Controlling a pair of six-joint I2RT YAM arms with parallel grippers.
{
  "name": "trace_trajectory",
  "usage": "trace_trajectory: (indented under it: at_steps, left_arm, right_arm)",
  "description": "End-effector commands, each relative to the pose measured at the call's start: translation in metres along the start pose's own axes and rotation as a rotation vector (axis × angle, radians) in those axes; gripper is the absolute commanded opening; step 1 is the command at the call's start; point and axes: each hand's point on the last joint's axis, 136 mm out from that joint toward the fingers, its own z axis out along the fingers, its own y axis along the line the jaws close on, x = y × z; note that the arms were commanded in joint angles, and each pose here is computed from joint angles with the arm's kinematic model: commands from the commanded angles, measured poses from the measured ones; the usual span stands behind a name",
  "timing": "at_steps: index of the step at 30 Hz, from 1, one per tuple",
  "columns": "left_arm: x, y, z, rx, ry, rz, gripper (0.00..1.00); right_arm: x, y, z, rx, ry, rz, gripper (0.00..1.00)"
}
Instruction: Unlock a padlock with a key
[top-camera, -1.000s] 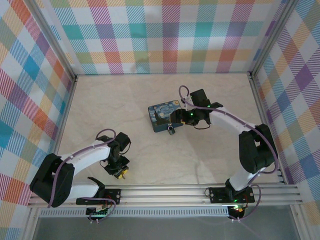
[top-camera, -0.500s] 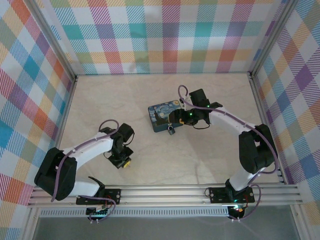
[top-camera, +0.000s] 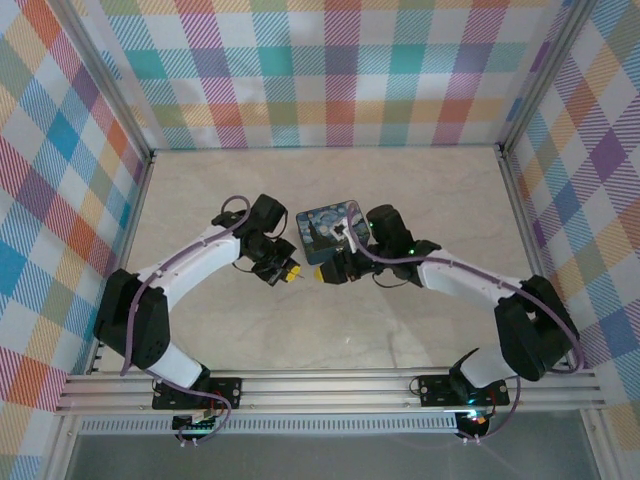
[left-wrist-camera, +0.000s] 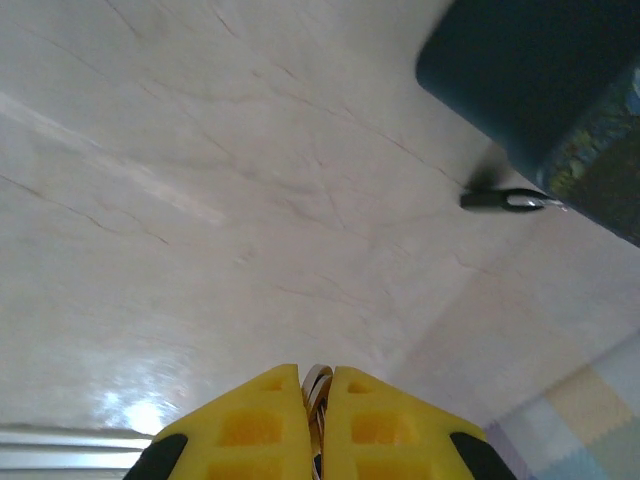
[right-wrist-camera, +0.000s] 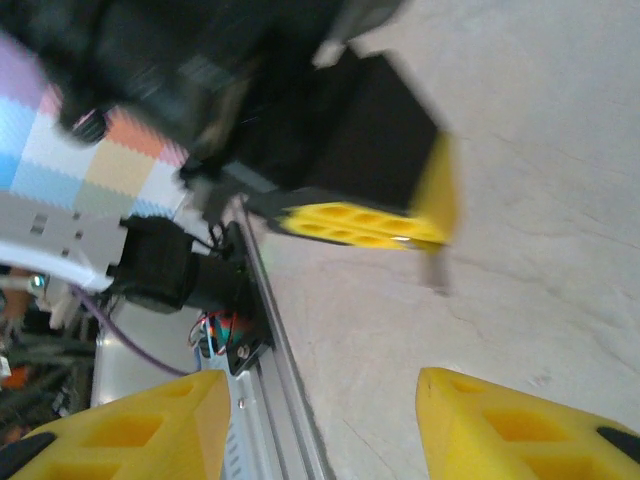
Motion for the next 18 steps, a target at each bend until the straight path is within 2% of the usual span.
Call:
trace_trajectory:
  at_steps: [1, 4, 12, 18]
  left_arm:
    - [0.019, -0.021, -0.002, 0.035, 0.113, -0.043, 0.01]
    - [0.02, -0.03, -0.008, 0.039, 0.114, -0.028, 0.01]
    - [0.02, -0.033, -0.012, 0.048, 0.103, -0.025, 0.01]
    - [0.021, -0.031, -0.013, 0.05, 0.103, -0.024, 0.01]
  right_arm:
    - [-0.02, 0.011, -0.001, -0.025, -0.099, -0.236, 0.44]
    - [-0.022, -0.006, 0.005, 0.039, -0.09, -0.248, 0.38]
    - [-0.026, -0.042, 0.017, 0.152, -0.082, -0.184, 0.34]
    - [-0.03, -0.047, 0.017, 0.181, -0.099, -0.185, 0.27]
